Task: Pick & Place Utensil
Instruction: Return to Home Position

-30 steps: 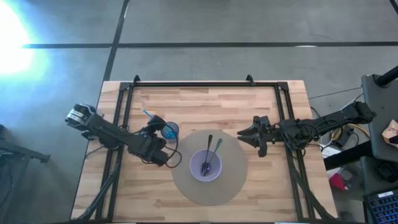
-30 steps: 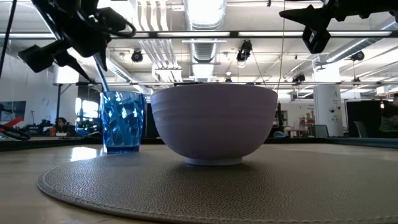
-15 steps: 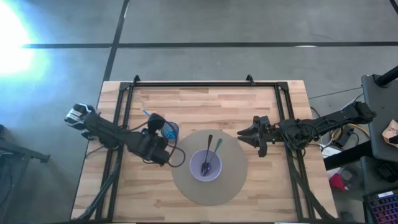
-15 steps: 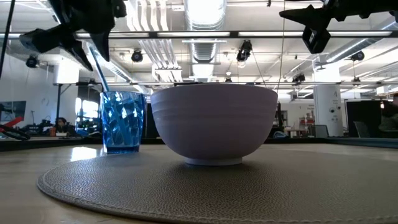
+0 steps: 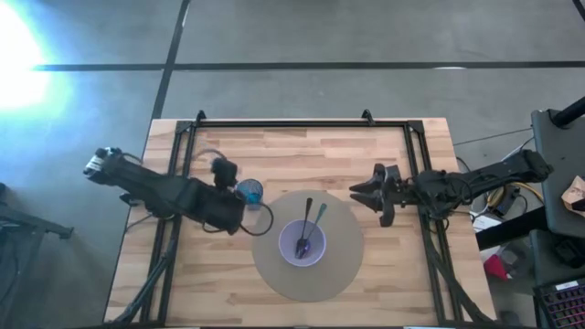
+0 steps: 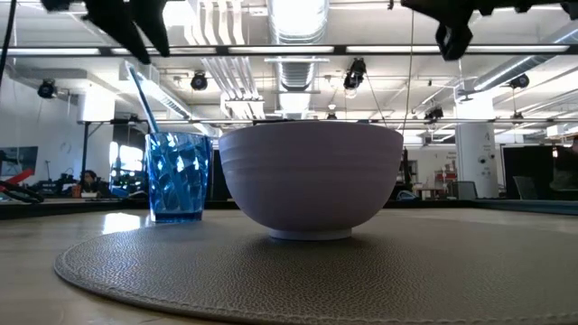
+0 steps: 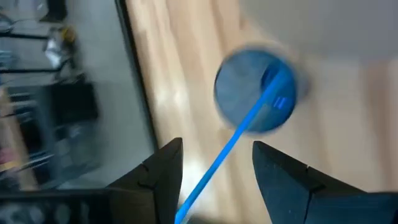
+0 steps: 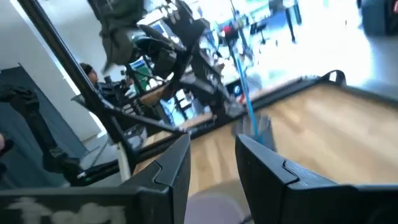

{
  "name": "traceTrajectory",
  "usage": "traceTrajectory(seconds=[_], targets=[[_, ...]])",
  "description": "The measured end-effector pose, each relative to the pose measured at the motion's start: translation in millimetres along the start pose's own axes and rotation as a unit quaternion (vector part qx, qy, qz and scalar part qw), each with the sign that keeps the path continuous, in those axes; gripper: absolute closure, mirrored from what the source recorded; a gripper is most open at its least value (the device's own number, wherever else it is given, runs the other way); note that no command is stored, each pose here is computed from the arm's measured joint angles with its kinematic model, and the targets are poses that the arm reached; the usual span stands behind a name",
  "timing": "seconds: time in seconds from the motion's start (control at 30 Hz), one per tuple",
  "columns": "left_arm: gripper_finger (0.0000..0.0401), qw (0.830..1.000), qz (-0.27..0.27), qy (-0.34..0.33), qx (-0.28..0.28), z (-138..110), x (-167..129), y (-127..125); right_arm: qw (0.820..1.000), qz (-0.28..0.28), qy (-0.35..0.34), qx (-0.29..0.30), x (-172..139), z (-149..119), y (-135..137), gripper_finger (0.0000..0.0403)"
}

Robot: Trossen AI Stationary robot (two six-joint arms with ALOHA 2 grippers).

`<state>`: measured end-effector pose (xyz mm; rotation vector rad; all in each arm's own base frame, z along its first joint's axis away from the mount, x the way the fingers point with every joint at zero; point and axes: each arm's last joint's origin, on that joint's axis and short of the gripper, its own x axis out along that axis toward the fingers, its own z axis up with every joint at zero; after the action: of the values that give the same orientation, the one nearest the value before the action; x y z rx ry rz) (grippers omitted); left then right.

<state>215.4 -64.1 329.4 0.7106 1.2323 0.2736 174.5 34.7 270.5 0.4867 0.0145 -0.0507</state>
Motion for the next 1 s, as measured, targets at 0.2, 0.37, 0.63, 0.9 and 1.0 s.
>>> traceTrajectory(seconds=[0.2,0.37,0.63,0.9,1.0], targets=[[0.0211,0.986,-0.035,-0.134,-0.092,-12.7,-19.7,19.0,0.996,0.012,-0.043,-0.075,-1.3,30.2,13.5,0.028],[0.0221,0.964,-0.033,-0.215,-0.155,-31.6,-37.9,34.6,0.991,0.002,-0.039,-0.13,-7.6,54.1,22.3,0.028],[0.0279,0.926,-0.038,-0.31,-0.21,-57.9,-52.2,45.2,0.987,-0.008,-0.034,-0.156,-21.9,84.4,31.6,0.028],[0.0355,0.906,-0.044,-0.35,-0.233,-72.8,-49.4,42.3,0.982,-0.012,-0.027,-0.189,-44.9,96.1,31.1,0.028],[0.0386,0.901,-0.053,-0.36,-0.235,-76.3,-44.4,37.4,0.981,-0.014,-0.02,-0.191,-54.4,95.5,28.0,0.028]])
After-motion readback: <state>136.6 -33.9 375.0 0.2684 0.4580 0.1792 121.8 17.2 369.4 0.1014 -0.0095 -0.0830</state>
